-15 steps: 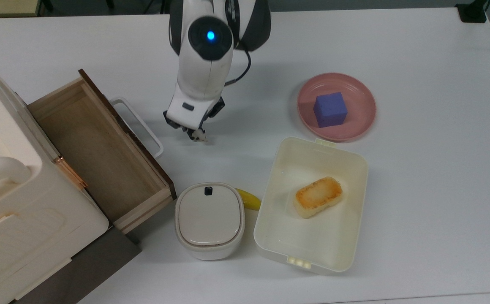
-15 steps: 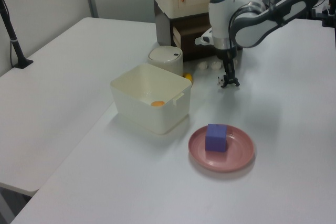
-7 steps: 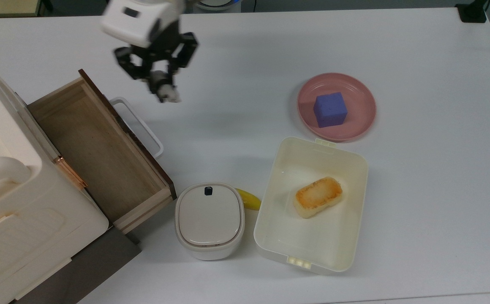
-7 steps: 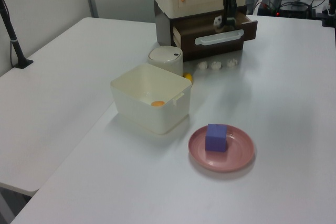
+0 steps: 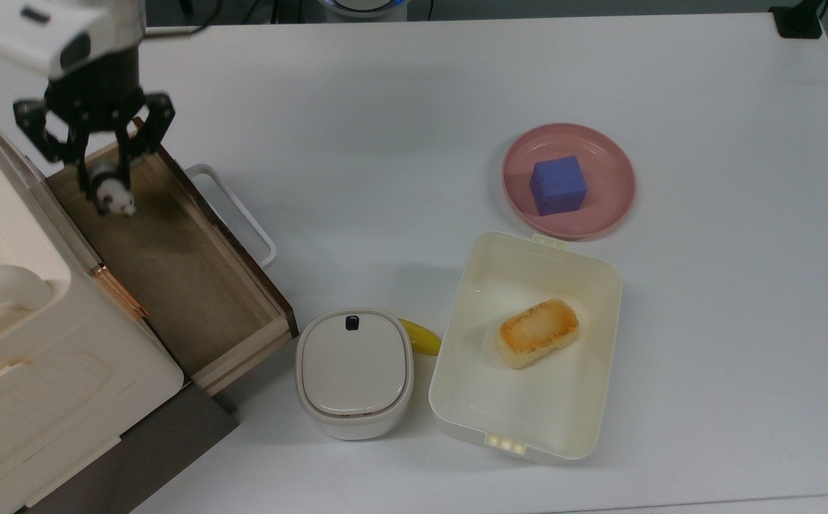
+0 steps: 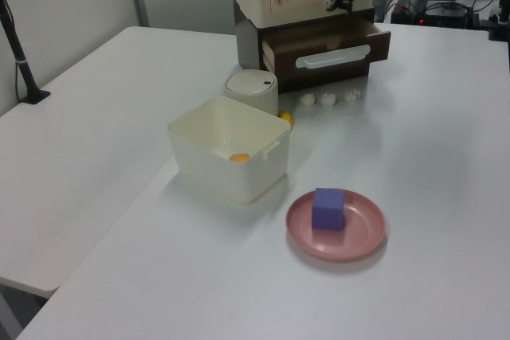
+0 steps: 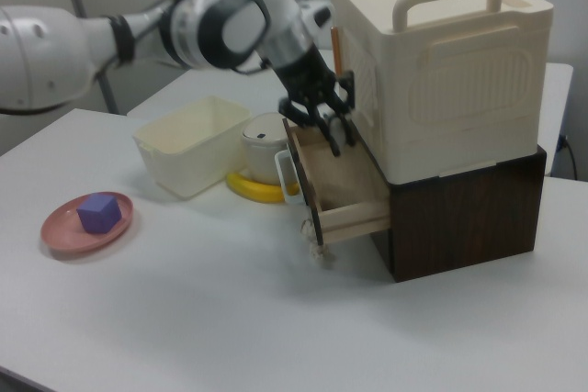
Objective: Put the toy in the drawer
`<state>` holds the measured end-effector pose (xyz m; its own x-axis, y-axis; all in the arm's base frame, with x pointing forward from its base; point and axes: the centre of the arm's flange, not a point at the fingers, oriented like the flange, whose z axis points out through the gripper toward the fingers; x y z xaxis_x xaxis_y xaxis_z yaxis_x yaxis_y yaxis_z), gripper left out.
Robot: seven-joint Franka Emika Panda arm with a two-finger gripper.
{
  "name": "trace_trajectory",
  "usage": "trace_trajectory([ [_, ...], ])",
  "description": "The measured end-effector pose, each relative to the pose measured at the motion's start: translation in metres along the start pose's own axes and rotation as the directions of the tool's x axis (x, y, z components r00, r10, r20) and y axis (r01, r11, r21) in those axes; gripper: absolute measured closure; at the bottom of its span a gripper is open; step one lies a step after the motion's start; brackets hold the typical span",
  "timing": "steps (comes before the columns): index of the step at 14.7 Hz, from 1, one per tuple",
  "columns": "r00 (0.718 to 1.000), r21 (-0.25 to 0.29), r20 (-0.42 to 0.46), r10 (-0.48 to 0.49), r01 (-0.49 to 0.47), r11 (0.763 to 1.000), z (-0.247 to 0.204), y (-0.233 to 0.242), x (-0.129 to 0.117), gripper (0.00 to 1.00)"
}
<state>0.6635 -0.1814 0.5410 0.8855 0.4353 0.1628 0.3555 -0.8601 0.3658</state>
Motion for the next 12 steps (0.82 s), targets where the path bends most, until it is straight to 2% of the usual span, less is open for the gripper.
trace_trajectory([
  [4,0.998,0.017,0.061,-0.013,0.012,1.0,0.064,-0.009,0.001,0.63],
  [6,0.997,0.024,0.08,0.007,-0.009,1.0,0.079,-0.013,0.002,0.63],
  [7,0.996,0.022,0.081,0.039,-0.041,0.999,0.081,-0.015,0.003,0.57],
  [9,0.99,0.019,0.066,0.125,-0.126,0.992,0.073,-0.022,0.012,0.35],
  [10,0.983,0.015,0.05,0.177,-0.178,0.984,0.064,-0.023,0.017,0.24],
  [12,0.952,0.011,0.008,0.305,-0.305,0.952,0.029,-0.026,0.027,0.02],
])
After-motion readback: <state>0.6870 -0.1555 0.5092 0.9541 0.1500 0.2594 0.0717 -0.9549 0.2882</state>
